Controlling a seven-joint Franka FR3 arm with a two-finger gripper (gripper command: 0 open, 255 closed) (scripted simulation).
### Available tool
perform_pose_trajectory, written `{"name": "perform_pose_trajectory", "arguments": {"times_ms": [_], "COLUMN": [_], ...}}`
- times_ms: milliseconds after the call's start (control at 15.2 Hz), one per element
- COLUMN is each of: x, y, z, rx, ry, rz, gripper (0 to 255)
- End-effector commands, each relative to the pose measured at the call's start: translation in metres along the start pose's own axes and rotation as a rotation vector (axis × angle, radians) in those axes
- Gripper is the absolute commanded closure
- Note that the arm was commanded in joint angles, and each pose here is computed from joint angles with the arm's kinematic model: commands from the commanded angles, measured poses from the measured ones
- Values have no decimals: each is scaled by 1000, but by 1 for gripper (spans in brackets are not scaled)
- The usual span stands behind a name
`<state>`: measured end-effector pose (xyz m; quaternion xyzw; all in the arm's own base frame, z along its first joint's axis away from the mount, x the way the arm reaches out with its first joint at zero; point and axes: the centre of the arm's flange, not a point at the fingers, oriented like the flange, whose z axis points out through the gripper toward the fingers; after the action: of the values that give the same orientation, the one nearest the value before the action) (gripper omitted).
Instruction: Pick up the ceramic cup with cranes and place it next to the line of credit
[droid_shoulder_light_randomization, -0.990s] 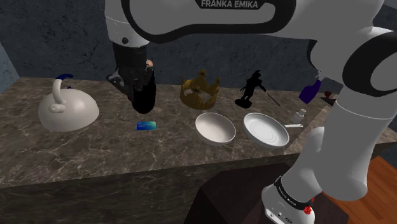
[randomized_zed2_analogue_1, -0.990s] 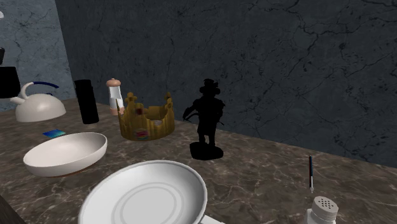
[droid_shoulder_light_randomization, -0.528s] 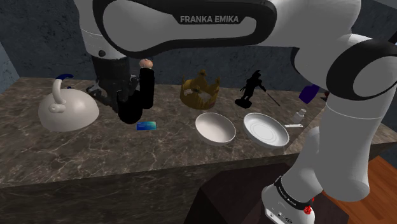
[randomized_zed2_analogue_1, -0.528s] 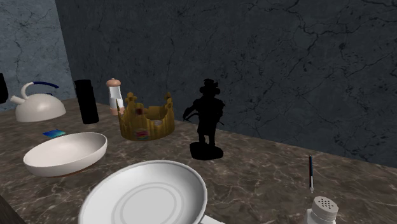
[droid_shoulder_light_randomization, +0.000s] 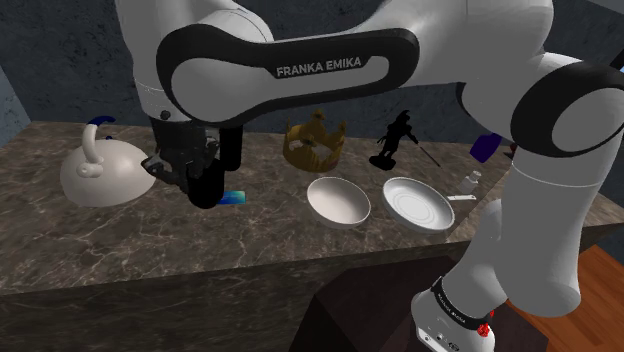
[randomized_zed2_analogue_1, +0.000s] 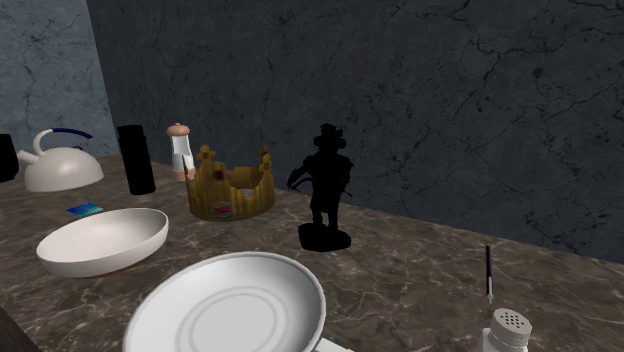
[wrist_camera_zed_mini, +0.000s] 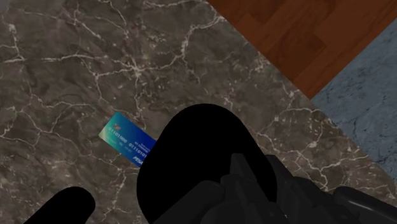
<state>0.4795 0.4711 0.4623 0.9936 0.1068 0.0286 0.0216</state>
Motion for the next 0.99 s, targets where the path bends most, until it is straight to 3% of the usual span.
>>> {"name": "perform_pose_trajectory", "arguments": {"times_ms": [0, 924], "x": [0, -4], "y": [0, -3], "z": [10, 84], "rx": [0, 0], "ry": [0, 0], "rz": [0, 0], "gripper": [255, 255]}}
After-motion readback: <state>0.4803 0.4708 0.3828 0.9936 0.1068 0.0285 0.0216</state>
